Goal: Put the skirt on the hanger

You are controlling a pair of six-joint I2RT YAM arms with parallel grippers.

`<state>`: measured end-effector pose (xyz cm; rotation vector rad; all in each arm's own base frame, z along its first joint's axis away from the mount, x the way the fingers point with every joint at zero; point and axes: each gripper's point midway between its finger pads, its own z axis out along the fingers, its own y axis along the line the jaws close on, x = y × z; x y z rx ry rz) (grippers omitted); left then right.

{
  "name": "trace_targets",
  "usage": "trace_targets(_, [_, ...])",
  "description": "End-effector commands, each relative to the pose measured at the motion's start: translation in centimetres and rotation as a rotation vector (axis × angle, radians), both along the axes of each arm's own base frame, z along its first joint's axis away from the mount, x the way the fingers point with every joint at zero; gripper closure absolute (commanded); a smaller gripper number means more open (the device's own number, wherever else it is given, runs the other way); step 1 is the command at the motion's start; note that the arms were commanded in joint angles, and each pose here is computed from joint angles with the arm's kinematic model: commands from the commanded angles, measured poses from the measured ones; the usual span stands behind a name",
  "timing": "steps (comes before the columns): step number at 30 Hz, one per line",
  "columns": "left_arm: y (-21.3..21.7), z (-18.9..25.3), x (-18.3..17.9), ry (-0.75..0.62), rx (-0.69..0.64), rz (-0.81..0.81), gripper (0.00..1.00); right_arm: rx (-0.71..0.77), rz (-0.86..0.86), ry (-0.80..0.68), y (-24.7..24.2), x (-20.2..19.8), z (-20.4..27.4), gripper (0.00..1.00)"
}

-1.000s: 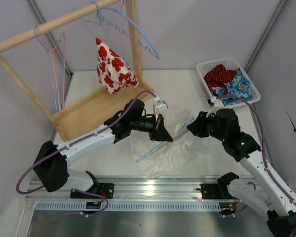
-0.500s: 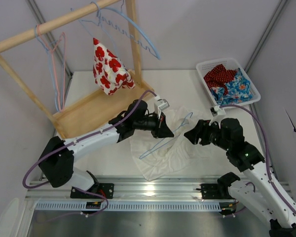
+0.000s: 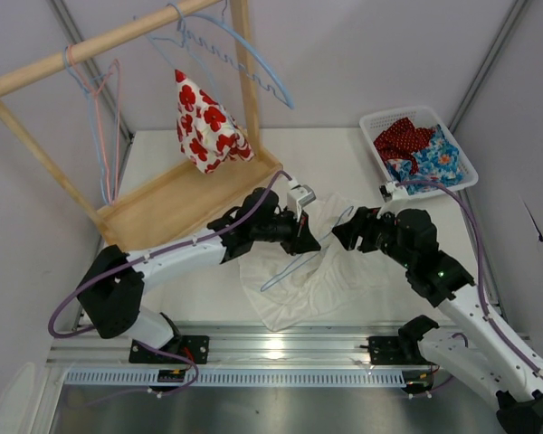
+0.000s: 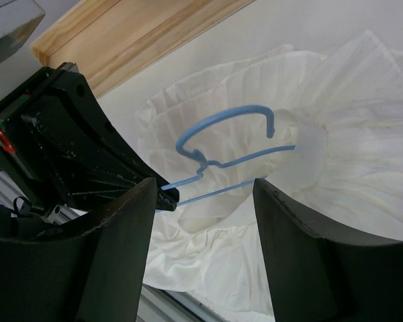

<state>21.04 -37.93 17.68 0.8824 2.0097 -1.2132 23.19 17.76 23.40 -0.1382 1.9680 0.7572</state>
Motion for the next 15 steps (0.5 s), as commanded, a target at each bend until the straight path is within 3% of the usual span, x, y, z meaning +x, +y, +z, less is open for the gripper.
trace_targets(1, [-0.7, 1.5, 1.0, -0.089, -0.025, 0.016, 1.00, 0.029, -0.018, -0.136, 0.8, 1.9, 2.8, 0.36])
trace_targets(9, [-1.2, 1.5, 0.6, -0.074, -0.021, -0.013, 1.00, -0.028, -0.015, -0.159, 2.3, 4.1, 1.0, 0.43])
trace_targets(15, [-1.5, 1.6, 0.4, -0.072, -0.023, -0.023, 1.00, -0.072, -0.056, -0.196, 2.4, 5.3, 0.2, 0.59])
